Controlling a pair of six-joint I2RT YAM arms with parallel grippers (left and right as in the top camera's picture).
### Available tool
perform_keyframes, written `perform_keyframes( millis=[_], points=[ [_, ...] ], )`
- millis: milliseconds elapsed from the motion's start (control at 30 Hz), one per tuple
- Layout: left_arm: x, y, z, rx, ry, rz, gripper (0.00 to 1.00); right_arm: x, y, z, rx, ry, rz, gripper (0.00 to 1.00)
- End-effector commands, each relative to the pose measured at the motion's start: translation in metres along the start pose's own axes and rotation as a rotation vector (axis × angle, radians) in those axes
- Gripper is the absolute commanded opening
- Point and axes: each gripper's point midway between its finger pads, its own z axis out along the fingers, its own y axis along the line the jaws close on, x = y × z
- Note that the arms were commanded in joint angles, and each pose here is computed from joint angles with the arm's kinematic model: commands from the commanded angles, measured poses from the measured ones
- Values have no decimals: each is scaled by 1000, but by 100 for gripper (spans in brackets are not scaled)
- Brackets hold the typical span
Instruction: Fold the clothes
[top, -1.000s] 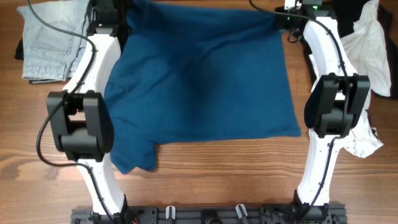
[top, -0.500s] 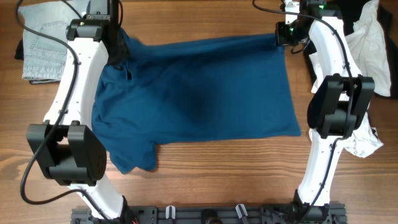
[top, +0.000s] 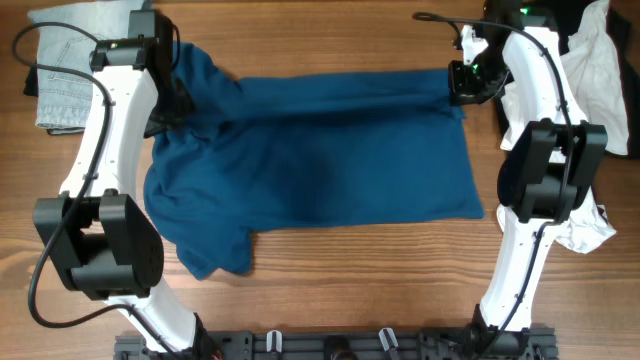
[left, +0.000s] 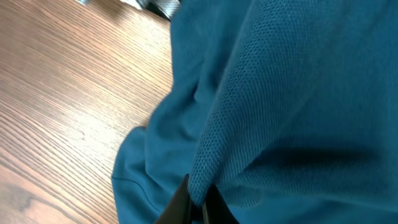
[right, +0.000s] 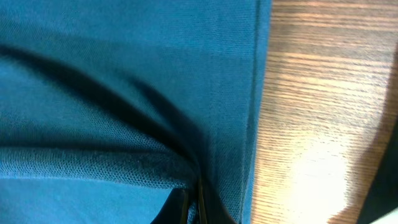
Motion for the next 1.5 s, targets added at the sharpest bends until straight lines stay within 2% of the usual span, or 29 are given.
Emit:
perform_keyframes(
  millis=[0, 100, 133, 167, 200, 233, 267, 300, 367, 433, 533, 600, 700, 767, 900, 933, 1067, 1133, 1233, 1333, 1467],
  points=[
    [12, 2, 2, 8, 45, -17, 4, -2, -9, -21, 33, -40, 21, 5],
    [25, 7, 9, -17, 92, -6, 7, -2, -9, -21, 33, -40, 20, 11],
    [29, 9, 11, -23, 103, -3, 12, -2, -9, -21, 33, -40, 20, 21],
    [31, 9, 12, -27, 112, -2, 24, -2, -9, -21, 33, -40, 16, 36],
    [34, 11, 13, -33, 123, 1, 32, -2, -9, -21, 33, -40, 12, 41],
    [37, 12, 13, -38, 133, 3, 47, -1, -9, -21, 32, -37, 4, 54],
    [39, 13, 13, -44, 143, 6, 56, -1, -9, -21, 33, -36, -1, 61],
    [42, 15, 12, -51, 156, 9, 76, -1, -9, -21, 33, -36, -3, 68],
    [42, 15, 12, -50, 153, 9, 84, -2, -8, -21, 29, -41, -3, 71],
    [31, 10, 10, -23, 103, -3, 84, -6, -7, -21, 23, -56, -5, 72],
    [-11, -10, 2, 70, -80, 13, 86, -18, 3, -22, -37, -105, -16, 73],
    [-40, -27, 5, 122, -187, 66, 86, -27, 6, -23, -45, -142, -24, 73],
    [-67, -47, 21, 168, -270, 101, 84, -32, 5, -24, -42, -162, -27, 73],
    [-74, -54, 35, 172, -281, 98, 79, -32, 5, -24, -42, -165, -32, 73],
    [-86, -57, 62, 171, -292, 80, 64, -32, 5, -24, -41, -166, -35, 73],
    [-88, -56, 66, 171, -297, 74, 60, -32, 5, -24, -41, -166, -35, 73],
    [-95, -54, 67, 175, -316, 60, 29, -33, 5, -24, -41, -169, -35, 73],
    [-96, -54, 66, 176, -319, 60, 5, -35, 5, -24, -40, -176, -36, 74],
    [-94, -51, 57, 177, -320, 56, 4, -35, 3, -24, -31, -175, -36, 74],
    [-78, -36, 34, 158, -277, 60, 4, -34, 2, -24, -25, -172, -35, 75],
    [-33, 5, 40, 32, -80, 17, 4, -33, 2, -24, -26, -167, -34, 75]
  ],
)
